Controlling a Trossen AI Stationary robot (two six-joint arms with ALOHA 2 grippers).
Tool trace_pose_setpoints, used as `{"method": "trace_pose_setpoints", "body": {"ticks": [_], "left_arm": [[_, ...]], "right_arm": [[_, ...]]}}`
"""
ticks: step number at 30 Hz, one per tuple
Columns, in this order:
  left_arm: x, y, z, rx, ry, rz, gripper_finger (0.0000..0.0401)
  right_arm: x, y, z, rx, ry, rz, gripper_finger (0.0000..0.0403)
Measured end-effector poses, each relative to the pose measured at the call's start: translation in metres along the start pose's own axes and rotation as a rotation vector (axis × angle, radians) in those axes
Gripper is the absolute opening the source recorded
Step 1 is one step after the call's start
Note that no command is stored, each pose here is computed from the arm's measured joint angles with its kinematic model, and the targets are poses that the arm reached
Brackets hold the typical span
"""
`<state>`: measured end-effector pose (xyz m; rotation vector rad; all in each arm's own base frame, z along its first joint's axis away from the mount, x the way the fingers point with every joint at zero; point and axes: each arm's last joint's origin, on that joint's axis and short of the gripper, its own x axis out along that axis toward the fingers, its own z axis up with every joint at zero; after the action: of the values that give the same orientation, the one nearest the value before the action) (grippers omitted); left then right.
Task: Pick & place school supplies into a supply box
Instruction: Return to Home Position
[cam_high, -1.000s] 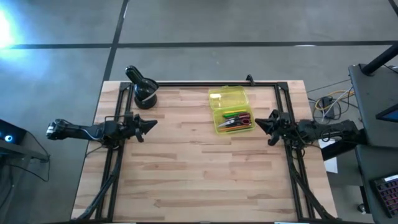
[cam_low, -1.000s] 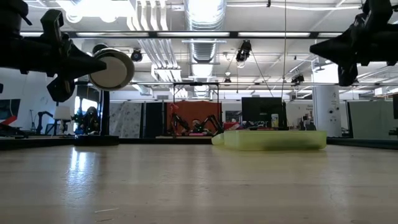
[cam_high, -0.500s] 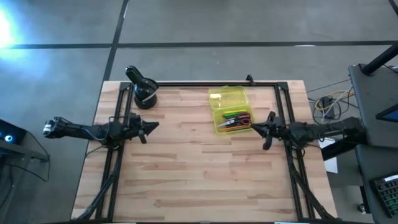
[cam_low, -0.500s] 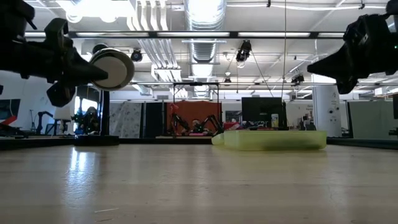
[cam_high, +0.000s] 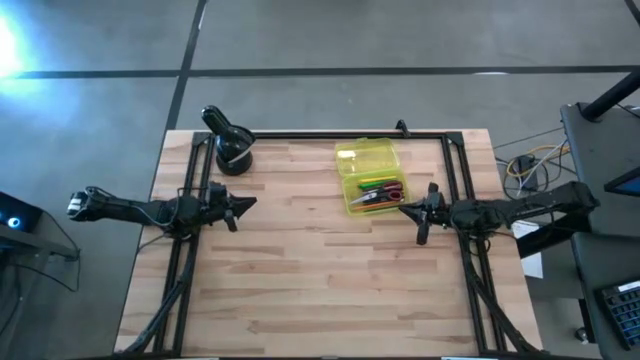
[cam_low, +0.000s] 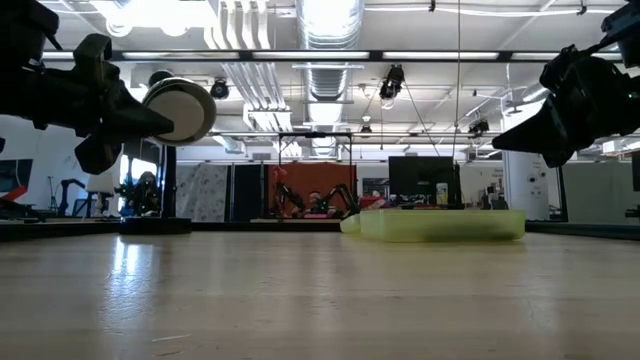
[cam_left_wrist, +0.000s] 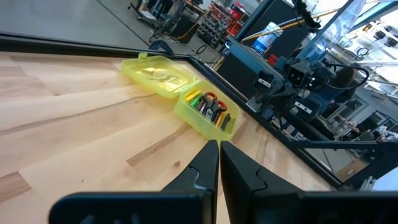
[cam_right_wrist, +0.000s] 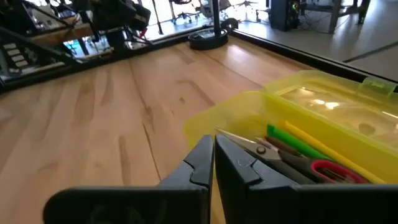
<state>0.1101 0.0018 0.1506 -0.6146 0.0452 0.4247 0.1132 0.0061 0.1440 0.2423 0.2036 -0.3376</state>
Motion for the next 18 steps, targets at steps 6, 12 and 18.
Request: {"method": "trace_pose_setpoints", "body": {"ticks": [6, 12, 18], "left_arm": [[0.0000, -0.0003, 0.0004, -0.002, -0.004, -0.003, 0.0000], [0.0000, -0.0008, 0.0010, -0.006, -0.010, -0.007, 0.0000], [0.0000, -0.0009, 0.0012, -0.008, -0.011, -0.009, 0.0000]], "right_arm": [[0.0001, 0.0000, -0.0001, -0.007, 0.001, -0.001, 0.0008], [0.0001, 0.0000, -0.0001, -0.010, 0.001, -0.001, 0.0008], [0.0001, 0.0000, -0.0001, -0.010, 0.001, -0.001, 0.0008]]}}
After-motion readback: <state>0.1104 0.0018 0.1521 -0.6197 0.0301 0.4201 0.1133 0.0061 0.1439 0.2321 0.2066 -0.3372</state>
